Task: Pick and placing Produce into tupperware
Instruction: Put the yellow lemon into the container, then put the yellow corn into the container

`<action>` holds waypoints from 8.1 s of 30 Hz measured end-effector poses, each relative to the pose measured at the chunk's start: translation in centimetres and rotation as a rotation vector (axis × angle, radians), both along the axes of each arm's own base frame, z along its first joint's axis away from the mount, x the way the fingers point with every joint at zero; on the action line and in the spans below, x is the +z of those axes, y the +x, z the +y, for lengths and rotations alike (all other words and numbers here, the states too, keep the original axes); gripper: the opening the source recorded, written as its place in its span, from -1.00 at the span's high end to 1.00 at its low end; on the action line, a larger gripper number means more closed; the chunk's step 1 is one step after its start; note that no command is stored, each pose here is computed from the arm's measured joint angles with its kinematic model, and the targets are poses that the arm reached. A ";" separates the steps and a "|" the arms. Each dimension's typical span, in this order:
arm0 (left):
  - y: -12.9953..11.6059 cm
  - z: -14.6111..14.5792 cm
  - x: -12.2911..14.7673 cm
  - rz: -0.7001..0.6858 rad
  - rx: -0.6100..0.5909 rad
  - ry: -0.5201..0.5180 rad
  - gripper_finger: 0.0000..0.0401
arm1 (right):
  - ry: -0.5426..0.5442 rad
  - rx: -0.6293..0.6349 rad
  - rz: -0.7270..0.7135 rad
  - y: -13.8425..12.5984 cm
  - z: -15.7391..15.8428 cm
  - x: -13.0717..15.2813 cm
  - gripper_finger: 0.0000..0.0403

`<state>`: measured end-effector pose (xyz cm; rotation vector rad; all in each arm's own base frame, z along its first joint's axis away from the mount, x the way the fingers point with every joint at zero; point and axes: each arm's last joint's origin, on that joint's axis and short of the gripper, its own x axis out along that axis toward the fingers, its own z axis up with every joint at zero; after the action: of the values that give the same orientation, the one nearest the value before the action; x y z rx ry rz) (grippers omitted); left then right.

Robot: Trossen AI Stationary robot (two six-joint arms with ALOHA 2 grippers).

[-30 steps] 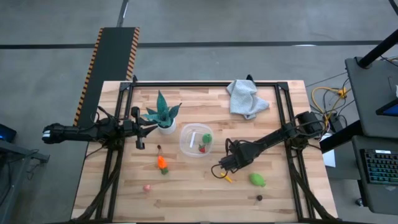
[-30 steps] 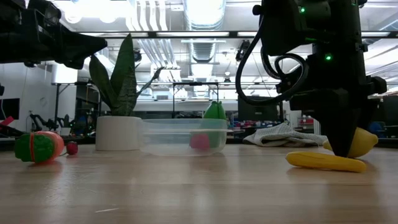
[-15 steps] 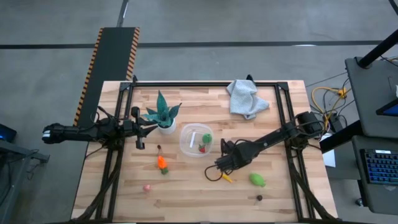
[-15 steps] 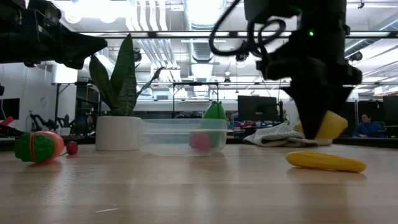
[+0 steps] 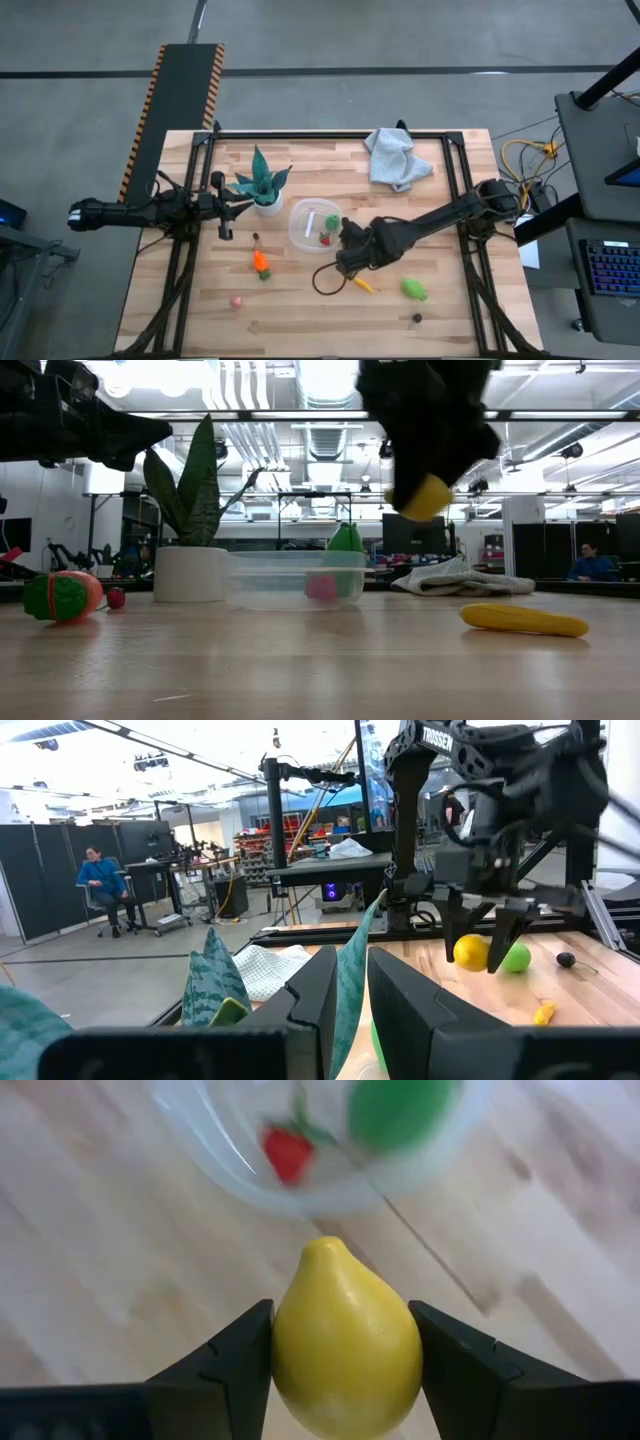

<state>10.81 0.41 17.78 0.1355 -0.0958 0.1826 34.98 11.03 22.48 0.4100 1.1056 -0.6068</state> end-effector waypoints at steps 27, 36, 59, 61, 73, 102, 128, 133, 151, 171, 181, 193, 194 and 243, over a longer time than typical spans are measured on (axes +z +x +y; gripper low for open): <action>0.0 0.0 0.0 0.000 0.000 0.000 0.76 | -0.123 0.275 -0.265 6.1 -6.5 0.9 0.02; 0.0 0.0 0.0 -0.002 0.000 0.000 0.76 | -0.080 0.298 -0.202 7.6 -6.7 -3.1 0.02; 0.0 0.0 0.0 -0.001 0.000 0.000 0.76 | -0.050 0.351 -0.226 8.2 -6.6 -3.6 -0.24; 0.0 0.0 0.0 -0.001 0.000 0.000 0.76 | -0.051 0.352 -0.226 8.2 -6.6 -3.6 -0.24; 0.0 0.0 0.0 0.000 0.000 0.000 0.76 | -0.053 0.359 -0.279 7.6 -6.1 -1.5 -0.17; 0.0 0.0 0.0 -0.001 0.000 0.000 0.76 | -0.005 0.334 -0.222 -2.5 3.3 6.7 -0.16; 0.0 0.0 0.0 -0.003 -0.001 -0.003 0.76 | 0.053 0.213 0.192 -2.2 8.1 -6.6 -0.16; 0.0 0.0 0.0 -0.002 -0.001 -0.004 0.76 | 0.059 0.208 0.216 -2.1 8.3 -7.5 -0.16; 0.0 0.0 0.0 -0.002 -0.001 -0.004 0.76 | 0.043 0.207 0.226 -2.5 8.0 -8.4 -0.12; 0.0 0.0 0.0 -0.002 -0.001 -0.004 0.76 | 0.073 0.233 0.191 -2.2 8.2 -8.5 0.89; 0.0 0.0 0.0 -0.002 -0.001 -0.003 0.76 | 0.053 0.239 0.185 -2.0 8.0 -8.5 0.93; 0.0 0.0 0.0 -0.002 0.000 -0.004 0.76 | -0.008 0.295 0.114 -0.1 6.8 -6.6 0.94; 0.0 0.0 0.0 -0.002 -0.001 -0.003 0.76 | -0.017 0.301 0.107 0.1 6.7 -6.4 0.94; 0.0 0.0 0.0 -0.002 0.000 -0.003 0.76 | -0.192 0.543 -0.039 7.7 -5.1 -1.8 0.94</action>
<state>10.80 0.41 17.78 0.1321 -0.0974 0.1825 42.66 5.88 20.66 -0.0510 1.0520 -0.2185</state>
